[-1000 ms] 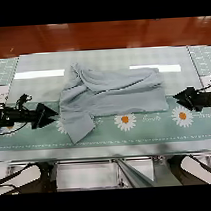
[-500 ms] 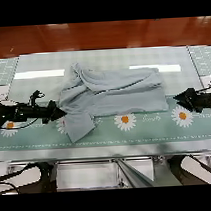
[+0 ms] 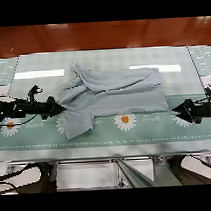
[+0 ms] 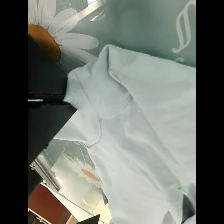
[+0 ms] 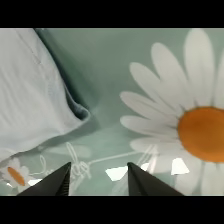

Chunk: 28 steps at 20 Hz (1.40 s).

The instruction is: Fold the shirts.

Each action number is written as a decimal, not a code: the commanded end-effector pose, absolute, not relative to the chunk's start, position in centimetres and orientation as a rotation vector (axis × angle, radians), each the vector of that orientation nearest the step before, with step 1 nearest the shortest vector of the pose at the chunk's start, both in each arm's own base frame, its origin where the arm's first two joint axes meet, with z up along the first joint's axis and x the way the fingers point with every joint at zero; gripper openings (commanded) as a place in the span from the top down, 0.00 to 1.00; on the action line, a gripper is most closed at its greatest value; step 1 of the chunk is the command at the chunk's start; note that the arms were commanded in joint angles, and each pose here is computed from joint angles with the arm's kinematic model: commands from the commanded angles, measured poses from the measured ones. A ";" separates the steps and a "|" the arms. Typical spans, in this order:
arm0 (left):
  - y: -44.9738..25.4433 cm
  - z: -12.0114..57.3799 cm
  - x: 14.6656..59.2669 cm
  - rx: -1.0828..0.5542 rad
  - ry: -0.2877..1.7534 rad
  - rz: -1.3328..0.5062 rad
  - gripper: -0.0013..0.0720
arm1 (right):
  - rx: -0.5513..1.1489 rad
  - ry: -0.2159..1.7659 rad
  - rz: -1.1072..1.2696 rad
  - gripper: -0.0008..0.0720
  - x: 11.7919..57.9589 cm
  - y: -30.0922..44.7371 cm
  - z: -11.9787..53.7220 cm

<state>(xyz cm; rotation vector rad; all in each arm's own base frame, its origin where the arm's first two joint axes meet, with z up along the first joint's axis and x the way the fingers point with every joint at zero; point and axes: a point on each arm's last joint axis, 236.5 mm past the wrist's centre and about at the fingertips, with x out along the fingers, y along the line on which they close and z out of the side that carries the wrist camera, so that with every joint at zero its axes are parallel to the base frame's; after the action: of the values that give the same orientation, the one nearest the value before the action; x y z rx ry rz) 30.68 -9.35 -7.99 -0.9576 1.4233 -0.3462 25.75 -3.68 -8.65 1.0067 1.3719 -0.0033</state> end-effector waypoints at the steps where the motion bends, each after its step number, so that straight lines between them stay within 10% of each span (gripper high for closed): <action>1: -9.3 -7.9 30.8 -0.956 1.421 -0.346 0.96 | 1.093 1.388 0.079 0.43 27.0 -1.6 -9.8; 7: -9.3 -7.9 30.8 -0.956 1.421 -0.346 0.96 | 1.001 1.345 0.132 0.43 33.6 1.0 -10.5; 8: -9.3 -8.0 30.8 -0.955 1.420 -0.345 0.96 | 0.983 1.349 0.148 0.50 34.4 1.5 -10.4; 10: -9.2 -8.0 31.0 -0.954 1.412 -0.338 0.96 | 0.924 1.350 0.206 0.95 35.5 2.7 -9.8; 15: -8.6 -5.6 33.1 -0.907 1.330 -0.359 0.96 | 0.810 1.266 0.338 0.95 39.2 2.8 -2.7; 22: -6.4 23.9 42.1 -0.517 0.608 -0.502 0.96 | 0.474 0.714 0.228 0.95 45.7 -2.3 24.7; 28: -7.4 44.5 37.0 -0.302 0.186 -0.525 0.96 | 0.222 0.345 0.250 0.95 37.2 0.6 42.7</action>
<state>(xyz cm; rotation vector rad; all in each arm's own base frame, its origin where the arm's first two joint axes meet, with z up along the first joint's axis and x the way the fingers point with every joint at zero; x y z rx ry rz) 40.69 -6.74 35.50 -0.4006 0.3781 -0.5278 42.23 -0.61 35.00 0.3330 0.5180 0.2752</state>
